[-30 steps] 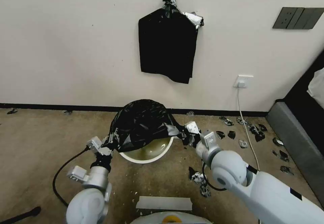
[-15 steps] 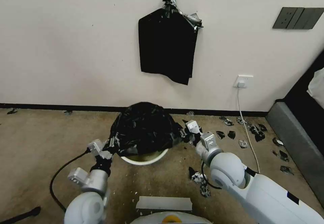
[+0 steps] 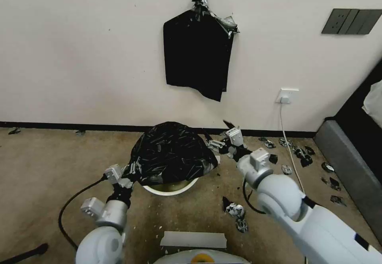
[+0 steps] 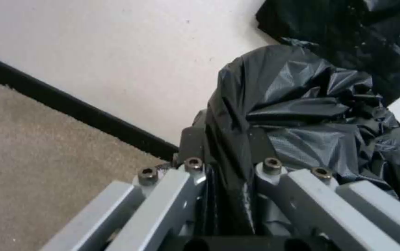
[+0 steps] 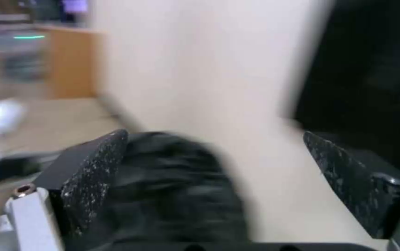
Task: Place a trash bag onto the trash bin.
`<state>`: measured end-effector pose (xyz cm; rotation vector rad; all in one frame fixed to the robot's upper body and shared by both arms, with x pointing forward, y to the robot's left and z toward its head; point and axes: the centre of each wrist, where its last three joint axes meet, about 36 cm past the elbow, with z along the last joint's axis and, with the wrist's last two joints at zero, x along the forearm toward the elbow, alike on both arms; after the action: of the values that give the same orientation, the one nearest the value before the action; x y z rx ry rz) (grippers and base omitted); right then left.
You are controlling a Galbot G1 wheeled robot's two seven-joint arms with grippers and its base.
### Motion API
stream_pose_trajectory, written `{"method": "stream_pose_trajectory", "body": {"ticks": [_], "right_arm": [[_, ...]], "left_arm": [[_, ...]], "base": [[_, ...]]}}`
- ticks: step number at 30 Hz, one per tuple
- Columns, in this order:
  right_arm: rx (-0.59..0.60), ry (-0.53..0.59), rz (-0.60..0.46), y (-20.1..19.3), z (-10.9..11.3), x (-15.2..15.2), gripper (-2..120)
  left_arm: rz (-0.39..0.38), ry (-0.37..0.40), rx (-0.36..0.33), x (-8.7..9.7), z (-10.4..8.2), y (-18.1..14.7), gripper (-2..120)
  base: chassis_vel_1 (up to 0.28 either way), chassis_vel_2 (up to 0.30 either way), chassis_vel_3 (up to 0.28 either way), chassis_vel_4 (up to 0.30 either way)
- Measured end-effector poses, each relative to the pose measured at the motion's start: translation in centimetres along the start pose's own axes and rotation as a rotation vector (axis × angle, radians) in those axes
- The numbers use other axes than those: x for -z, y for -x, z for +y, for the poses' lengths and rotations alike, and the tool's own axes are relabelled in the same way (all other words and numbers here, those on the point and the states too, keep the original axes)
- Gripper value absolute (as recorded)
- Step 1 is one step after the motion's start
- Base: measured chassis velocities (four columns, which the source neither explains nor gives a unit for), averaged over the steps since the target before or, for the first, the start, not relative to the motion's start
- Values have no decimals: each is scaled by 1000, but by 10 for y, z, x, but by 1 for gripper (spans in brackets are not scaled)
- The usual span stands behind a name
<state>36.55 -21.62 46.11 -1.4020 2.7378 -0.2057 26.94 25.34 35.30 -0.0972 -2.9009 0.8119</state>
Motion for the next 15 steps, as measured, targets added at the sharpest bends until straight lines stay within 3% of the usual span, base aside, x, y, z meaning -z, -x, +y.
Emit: {"method": "stream_pose_trajectory", "body": {"ticks": [3,8,15], "right_arm": [[213,-13,73,-7,-17,-1,100],[254,73,208,-2,-28,-7,100],[234,147,284,-5,-32,-14,100]], "left_arm": [[2,8,-16,1,0,-1,7],[4,7,-30,-1,-3,2,7],[6,11,-43,-2,-4,5,7]], "base": [[0,0,0,0],[0,0,0,0],[0,0,0,0]]}}
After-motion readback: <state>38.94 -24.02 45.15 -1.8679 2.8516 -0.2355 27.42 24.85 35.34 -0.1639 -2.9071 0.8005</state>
